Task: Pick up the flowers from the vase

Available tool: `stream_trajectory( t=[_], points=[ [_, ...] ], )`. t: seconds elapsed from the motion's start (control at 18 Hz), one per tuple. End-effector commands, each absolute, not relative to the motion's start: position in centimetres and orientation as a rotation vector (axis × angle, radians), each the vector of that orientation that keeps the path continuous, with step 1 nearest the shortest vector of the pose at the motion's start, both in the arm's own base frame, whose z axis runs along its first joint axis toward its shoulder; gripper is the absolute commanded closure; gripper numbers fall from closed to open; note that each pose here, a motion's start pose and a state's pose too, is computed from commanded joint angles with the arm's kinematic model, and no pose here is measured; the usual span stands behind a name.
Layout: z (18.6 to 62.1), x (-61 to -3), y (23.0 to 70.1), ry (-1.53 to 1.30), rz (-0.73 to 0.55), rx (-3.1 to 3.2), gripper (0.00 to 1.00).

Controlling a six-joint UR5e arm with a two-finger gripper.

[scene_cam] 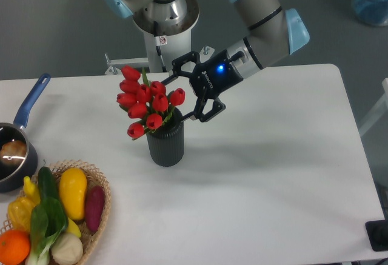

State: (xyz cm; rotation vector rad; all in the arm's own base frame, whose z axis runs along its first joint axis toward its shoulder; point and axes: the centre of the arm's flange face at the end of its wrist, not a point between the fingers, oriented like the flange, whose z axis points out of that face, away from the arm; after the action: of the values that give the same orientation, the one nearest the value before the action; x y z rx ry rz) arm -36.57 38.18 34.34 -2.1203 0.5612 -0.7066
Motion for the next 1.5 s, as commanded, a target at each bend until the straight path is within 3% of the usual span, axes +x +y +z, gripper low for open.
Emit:
stream_trajectory(
  t=[0.39,1.5],
  points=[
    [32.4,-35.2,38.2,0.554,-0.76,-2.115,0.0],
    [30.0,-35.6,39.4,0.575,-0.752,-2.072,0.03]
  ],
)
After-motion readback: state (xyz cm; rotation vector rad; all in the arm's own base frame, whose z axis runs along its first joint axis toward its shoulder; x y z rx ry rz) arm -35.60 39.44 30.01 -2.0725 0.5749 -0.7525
